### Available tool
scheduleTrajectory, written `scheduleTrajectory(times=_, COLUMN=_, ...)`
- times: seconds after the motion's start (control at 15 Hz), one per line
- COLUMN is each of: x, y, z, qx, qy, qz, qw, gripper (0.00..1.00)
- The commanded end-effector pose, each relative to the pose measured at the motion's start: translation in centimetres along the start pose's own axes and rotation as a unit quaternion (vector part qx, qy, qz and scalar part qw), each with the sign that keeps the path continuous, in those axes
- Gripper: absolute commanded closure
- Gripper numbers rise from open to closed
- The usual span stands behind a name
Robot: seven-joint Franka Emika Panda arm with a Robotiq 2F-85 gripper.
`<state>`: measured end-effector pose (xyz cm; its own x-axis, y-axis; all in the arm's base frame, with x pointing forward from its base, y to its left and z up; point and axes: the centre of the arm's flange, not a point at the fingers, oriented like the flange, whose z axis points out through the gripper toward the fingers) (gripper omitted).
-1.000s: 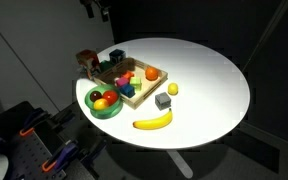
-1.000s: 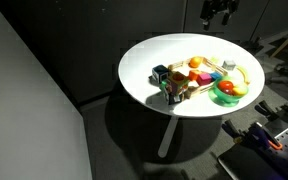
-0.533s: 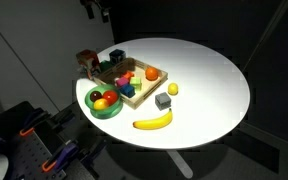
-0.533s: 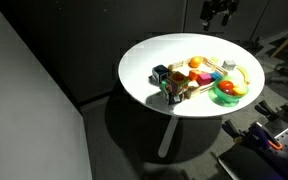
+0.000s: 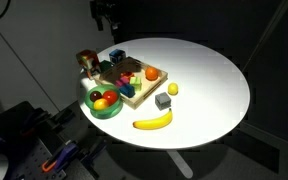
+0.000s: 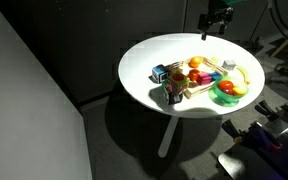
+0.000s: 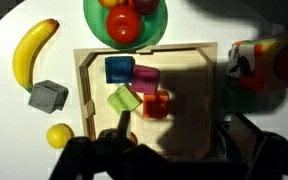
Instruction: Move the orange cube to the table
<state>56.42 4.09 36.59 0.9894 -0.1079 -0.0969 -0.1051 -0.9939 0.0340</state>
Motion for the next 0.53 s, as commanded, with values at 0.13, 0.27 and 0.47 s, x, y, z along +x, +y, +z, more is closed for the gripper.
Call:
scheduleTrajectory(times=0.13, x=3.9, y=0.4, z=3.1, qx=-0.001, qy=-0.001, qz=0.001, qw=1.0000, gripper=0.00)
scheduleTrajectory(times=0.27, x=4.7, y=0.5, z=4.7, qx=0.000, qy=0.001, qz=-0.003, qw=1.0000, gripper=0.00)
scheduleTrajectory(times=0.47, x=5.5, y=0.6, z=7.0, qx=0.000, qy=0.010, qz=-0.010, qw=0.9999, gripper=0.00)
